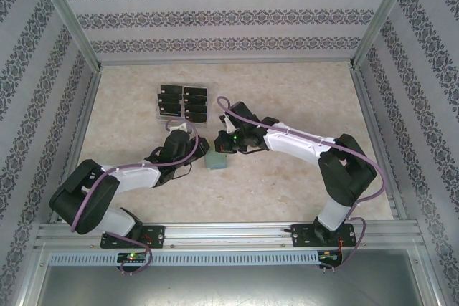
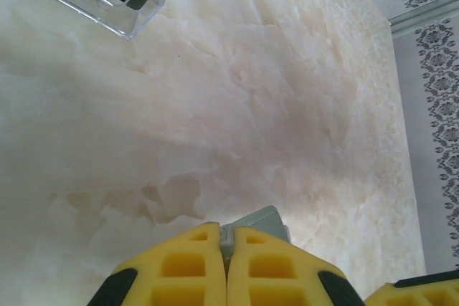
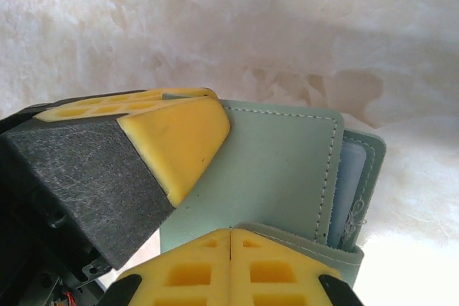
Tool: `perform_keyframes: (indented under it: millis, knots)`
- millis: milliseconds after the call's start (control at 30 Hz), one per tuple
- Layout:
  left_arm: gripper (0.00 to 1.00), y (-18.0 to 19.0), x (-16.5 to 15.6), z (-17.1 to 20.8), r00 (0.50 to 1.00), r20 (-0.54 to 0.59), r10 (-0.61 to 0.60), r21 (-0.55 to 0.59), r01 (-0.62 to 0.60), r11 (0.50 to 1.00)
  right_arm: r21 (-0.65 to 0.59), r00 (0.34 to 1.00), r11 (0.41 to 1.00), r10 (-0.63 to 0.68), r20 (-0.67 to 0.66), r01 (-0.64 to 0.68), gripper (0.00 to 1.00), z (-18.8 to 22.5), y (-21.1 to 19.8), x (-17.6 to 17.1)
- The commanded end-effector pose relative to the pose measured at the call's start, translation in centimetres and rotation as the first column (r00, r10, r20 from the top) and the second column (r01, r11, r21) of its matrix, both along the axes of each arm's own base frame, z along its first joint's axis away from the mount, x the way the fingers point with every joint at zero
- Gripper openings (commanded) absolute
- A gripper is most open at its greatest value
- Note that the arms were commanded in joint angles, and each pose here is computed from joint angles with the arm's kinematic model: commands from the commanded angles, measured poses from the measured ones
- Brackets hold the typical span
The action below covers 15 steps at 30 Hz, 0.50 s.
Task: Put the credit cards into the card holder
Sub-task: Open the button at the center of the table, then pass the card holder.
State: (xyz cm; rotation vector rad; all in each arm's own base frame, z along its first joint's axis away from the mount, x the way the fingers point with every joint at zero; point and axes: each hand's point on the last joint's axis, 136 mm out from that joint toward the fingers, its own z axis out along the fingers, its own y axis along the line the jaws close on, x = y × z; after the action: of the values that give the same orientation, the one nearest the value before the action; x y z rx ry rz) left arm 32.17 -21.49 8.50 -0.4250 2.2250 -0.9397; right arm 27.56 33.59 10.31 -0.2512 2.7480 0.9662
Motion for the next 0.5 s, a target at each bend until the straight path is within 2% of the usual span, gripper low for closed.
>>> perform_keyframes:
  millis: [0,267,400,467]
  knots:
    - [0.0,0.5,-0.5,0.2,1.0,0.025,0.003,0.036,-0.004,0.999,0.006,0.999,1.0,-0.021,0.04,0.02,0.0,1.1,-1.1,0.2]
    - [0.0,1.5,-0.7,2.0,0.995,0.1,0.005,0.088,-0.014,0.996,-0.022,0.995,0.996,-0.086,0.043,0.087,0.0,0.9,-4.7,0.9]
    - [0.0,1.3,-0.6,2.6,0.993,0.12,-0.012,0.088,0.001,0.996,-0.003,0.995,0.995,-0.096,0.04,0.096,0.0,0.8,-4.9,0.9]
    - [0.0,1.0,-0.6,2.9,0.991,0.13,-0.028,0.087,0.016,0.996,0.023,0.994,0.994,-0.104,0.04,0.103,0.41,1.0,-4.8,0.7]
